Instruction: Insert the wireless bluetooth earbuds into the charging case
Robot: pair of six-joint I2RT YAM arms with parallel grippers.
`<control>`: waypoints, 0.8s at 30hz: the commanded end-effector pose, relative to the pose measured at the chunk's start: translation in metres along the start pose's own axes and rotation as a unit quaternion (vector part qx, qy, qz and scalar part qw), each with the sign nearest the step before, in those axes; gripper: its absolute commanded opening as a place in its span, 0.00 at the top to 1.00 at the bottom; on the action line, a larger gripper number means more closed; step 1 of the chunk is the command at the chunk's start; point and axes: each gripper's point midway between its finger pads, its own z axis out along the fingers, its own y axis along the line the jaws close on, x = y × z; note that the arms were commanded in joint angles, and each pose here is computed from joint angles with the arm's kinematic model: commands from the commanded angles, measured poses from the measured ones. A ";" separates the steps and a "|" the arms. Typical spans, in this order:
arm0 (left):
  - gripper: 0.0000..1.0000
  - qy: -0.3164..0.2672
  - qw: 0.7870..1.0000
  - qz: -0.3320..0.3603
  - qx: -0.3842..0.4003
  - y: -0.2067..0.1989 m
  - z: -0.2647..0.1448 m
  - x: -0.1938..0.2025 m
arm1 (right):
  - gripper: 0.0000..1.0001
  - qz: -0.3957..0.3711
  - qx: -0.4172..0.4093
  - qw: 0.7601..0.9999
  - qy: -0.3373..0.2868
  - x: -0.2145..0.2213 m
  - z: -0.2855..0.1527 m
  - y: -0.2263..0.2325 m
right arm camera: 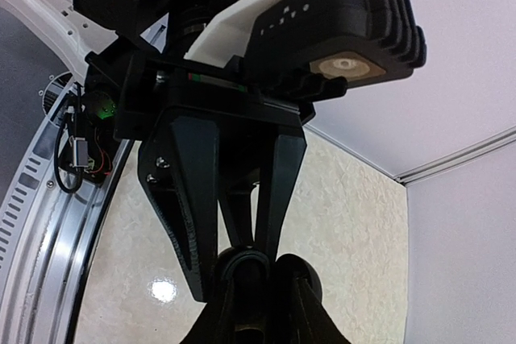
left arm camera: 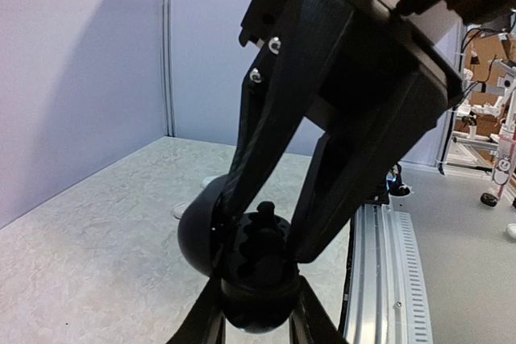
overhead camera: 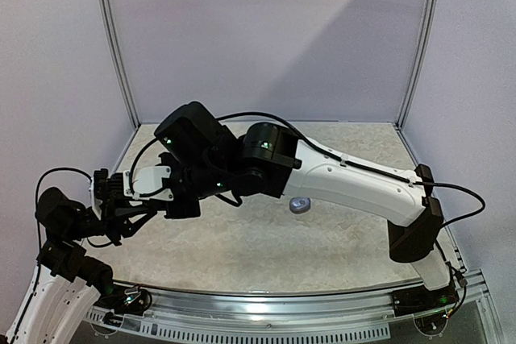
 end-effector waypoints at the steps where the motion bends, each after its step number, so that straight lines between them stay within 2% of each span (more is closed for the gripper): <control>1: 1.00 -0.018 0.999 0.031 0.008 -0.007 -0.001 -0.012 | 0.72 0.013 -0.009 1.000 0.018 0.010 0.009 0.008; 4: 1.00 -0.019 0.999 0.030 0.002 -0.004 -0.001 -0.013 | 0.67 0.023 -0.020 0.999 -0.018 -0.009 -0.005 0.006; 8: 1.00 -0.020 0.999 0.029 -0.002 -0.003 -0.001 -0.013 | 0.65 0.054 -0.028 0.993 -0.101 -0.047 -0.041 -0.010; 12: 1.00 -0.020 0.999 0.030 -0.008 -0.001 -0.001 -0.013 | 0.66 0.143 0.005 0.971 -0.190 -0.068 -0.082 -0.052; 14: 1.00 -0.021 0.999 0.031 -0.009 0.000 -0.001 -0.013 | 0.72 0.188 0.042 0.959 -0.210 -0.063 -0.090 -0.075; 16: 1.00 -0.021 0.999 0.032 -0.011 0.000 -0.001 -0.014 | 0.82 0.239 0.078 0.946 -0.203 -0.050 -0.091 -0.095; 18: 1.00 -0.021 0.999 0.033 -0.011 0.000 -0.001 -0.014 | 0.91 0.270 0.095 0.944 -0.163 -0.031 -0.078 -0.101; 22: 1.00 -0.022 0.999 0.036 -0.010 0.000 -0.001 -0.014 | 0.97 0.268 0.064 0.957 -0.086 0.000 -0.026 -0.079; 24: 1.00 -0.023 0.999 0.038 -0.009 -0.001 -0.002 -0.015 | 0.98 0.262 0.040 0.961 -0.073 0.005 -0.014 -0.068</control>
